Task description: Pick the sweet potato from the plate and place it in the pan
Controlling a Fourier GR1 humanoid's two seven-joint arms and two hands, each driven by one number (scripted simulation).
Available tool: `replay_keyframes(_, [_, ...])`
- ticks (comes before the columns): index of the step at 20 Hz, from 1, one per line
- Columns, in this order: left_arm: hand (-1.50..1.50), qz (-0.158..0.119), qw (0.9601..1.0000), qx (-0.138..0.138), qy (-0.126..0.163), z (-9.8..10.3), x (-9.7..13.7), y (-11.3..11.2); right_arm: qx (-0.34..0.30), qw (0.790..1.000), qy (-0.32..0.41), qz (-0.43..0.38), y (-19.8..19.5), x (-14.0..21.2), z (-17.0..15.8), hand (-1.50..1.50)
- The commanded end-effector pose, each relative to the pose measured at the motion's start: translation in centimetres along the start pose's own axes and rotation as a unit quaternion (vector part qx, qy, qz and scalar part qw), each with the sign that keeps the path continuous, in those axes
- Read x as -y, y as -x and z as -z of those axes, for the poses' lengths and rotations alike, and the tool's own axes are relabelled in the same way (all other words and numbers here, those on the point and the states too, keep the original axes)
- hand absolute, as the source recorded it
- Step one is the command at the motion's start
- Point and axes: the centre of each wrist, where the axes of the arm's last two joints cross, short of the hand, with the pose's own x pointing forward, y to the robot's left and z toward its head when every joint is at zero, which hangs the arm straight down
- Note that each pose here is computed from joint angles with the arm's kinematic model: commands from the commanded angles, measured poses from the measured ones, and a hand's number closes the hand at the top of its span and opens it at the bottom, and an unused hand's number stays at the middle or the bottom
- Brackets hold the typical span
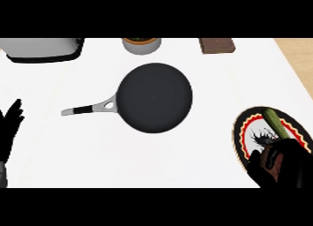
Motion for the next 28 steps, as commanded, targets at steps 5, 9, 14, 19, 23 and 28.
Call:
replay_keyframes(5, [0.0, 0.003, 0.9994, 0.023, 0.026, 0.5, 1.8, -1.2, -0.024, 0.995, 0.093, 0.038, -7.8, 2.3, -6.7, 1.5])
replay_keyframes(9, [0.0, -0.003, 0.9984, 0.037, 0.042, 0.7, 3.4, -3.0, -0.041, 0.991, 0.113, 0.066, -11.7, 1.0, -7.0, 1.5])
replay_keyframes(14, [0.0, 0.002, 0.9982, 0.04, 0.045, 1.3, 2.7, -2.8, -0.061, 0.987, 0.098, 0.109, -14.4, 1.0, -2.8, 1.5])
replay_keyframes(19, [0.0, 0.005, 0.9977, 0.044, 0.051, 1.4, 3.1, -3.5, -0.084, 0.983, 0.087, 0.136, -16.0, -1.2, 1.0, 1.5])
replay_keyframes(23, [0.0, 0.007, 0.9973, 0.048, 0.055, 1.0, 3.9, -2.7, -0.093, 0.984, 0.072, 0.131, -16.7, -3.9, 3.2, 1.5])
replay_keyframes(28, [0.0, 0.005, 0.9978, 0.045, 0.048, 1.4, 3.9, -3.9, -0.111, 0.981, 0.045, 0.15, -16.5, -5.8, 8.0, 1.5])
